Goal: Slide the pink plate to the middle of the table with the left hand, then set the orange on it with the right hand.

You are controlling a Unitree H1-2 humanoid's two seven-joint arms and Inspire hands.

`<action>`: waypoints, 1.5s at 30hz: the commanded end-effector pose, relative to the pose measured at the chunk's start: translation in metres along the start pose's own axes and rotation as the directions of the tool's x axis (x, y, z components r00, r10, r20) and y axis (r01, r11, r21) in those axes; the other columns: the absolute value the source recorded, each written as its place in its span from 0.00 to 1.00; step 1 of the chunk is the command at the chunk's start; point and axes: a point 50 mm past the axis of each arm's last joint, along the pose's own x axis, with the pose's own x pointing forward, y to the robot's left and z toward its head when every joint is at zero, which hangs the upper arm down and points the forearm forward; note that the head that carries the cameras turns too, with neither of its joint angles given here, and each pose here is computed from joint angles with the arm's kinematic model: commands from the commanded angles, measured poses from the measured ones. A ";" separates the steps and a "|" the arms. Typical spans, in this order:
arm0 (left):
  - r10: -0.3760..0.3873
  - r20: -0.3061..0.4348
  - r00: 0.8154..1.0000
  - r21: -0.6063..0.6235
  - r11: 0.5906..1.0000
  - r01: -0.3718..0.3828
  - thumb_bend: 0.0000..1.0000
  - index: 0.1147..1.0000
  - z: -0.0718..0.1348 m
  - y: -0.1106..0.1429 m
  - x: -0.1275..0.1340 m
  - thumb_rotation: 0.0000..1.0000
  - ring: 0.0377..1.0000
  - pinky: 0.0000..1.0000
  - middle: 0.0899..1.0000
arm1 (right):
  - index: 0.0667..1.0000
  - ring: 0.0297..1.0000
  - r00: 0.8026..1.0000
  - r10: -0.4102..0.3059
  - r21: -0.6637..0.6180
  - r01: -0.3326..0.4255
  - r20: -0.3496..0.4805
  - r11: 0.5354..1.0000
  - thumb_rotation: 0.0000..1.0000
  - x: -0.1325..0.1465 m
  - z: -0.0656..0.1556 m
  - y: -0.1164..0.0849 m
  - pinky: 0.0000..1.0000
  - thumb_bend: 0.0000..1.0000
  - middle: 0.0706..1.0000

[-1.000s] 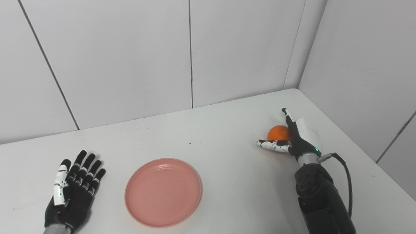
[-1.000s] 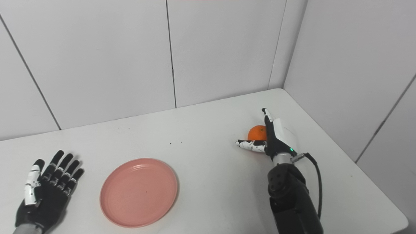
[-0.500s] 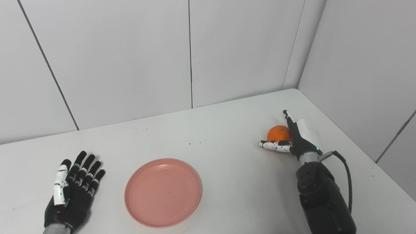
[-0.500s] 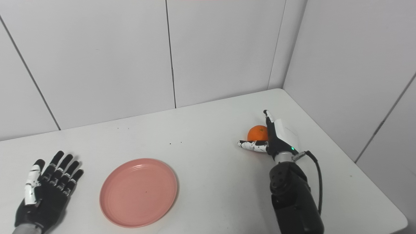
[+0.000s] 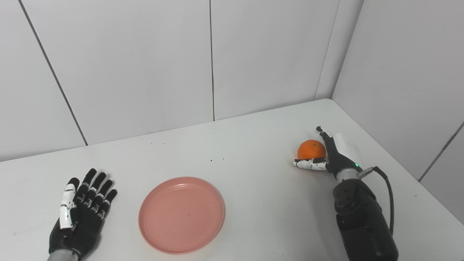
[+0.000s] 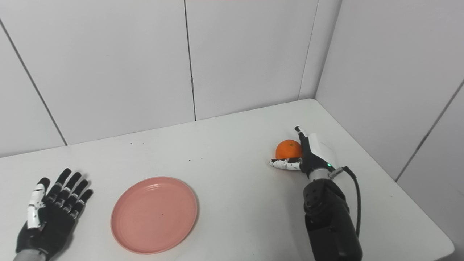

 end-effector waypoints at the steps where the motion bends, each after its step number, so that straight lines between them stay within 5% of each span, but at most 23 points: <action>1: 0.011 -0.020 1.000 0.007 1.000 -0.011 0.30 1.00 0.000 0.002 -0.001 1.00 1.00 1.00 1.00 | 0.87 0.86 0.999 -0.046 -0.008 0.046 0.028 0.999 0.34 0.008 0.014 -0.014 0.74 0.97 0.87; 8: 0.002 -0.018 1.000 0.008 1.000 -0.002 0.29 1.00 0.000 0.000 -0.002 1.00 1.00 1.00 1.00 | 0.87 0.85 1.000 0.006 -0.037 -0.006 -0.005 0.999 0.36 0.015 0.015 -0.011 0.73 0.95 0.86; 10: 0.008 -0.017 1.000 0.008 1.000 -0.008 0.29 1.00 0.000 -0.001 -0.002 1.00 1.00 1.00 1.00 | 0.83 0.65 1.000 0.008 -0.015 -0.008 -0.010 1.000 0.33 0.015 0.015 -0.010 0.52 0.96 0.71; 14: 0.009 -0.016 1.000 0.006 1.000 -0.009 0.29 1.00 0.000 -0.001 -0.002 1.00 1.00 1.00 1.00 | 0.76 0.68 1.000 0.026 -0.021 -0.026 0.000 0.999 0.31 0.016 0.015 -0.009 0.61 0.94 0.72; 20: -0.002 -0.018 1.000 0.015 1.000 0.002 0.29 1.00 -0.001 -0.001 -0.002 1.00 1.00 1.00 1.00 | 0.57 0.59 0.999 0.052 -0.060 -0.051 0.009 0.997 0.14 0.023 0.010 -0.005 0.55 0.88 0.60; 22: -0.001 -0.018 1.000 0.013 1.000 0.001 0.30 1.00 -0.001 -0.001 -0.002 1.00 1.00 1.00 1.00 | 0.48 0.59 0.999 0.051 -0.062 -0.050 0.010 0.997 0.14 0.023 0.010 -0.003 0.56 0.64 0.59; 23: -0.002 -0.017 1.000 0.011 1.000 0.002 0.29 1.00 -0.001 -0.001 -0.002 1.00 1.00 1.00 1.00 | 0.46 0.51 0.999 0.047 -0.062 -0.046 0.011 0.997 0.14 0.024 0.010 -0.003 0.48 0.56 0.54; 38: -0.003 -0.015 1.000 0.000 1.000 0.003 0.28 1.00 -0.002 -0.004 -0.003 1.00 1.00 1.00 1.00 | 0.45 0.32 0.997 -0.035 -0.041 0.038 0.065 0.998 0.14 0.011 0.020 -0.019 0.29 0.52 0.38; 45: 0.011 -0.017 1.000 -0.013 1.000 -0.011 0.29 1.00 -0.005 -0.008 -0.004 1.00 1.00 1.00 1.00 | 0.45 0.40 0.983 -0.111 -0.003 0.113 0.149 0.994 0.14 -0.011 0.043 -0.034 0.35 0.52 0.45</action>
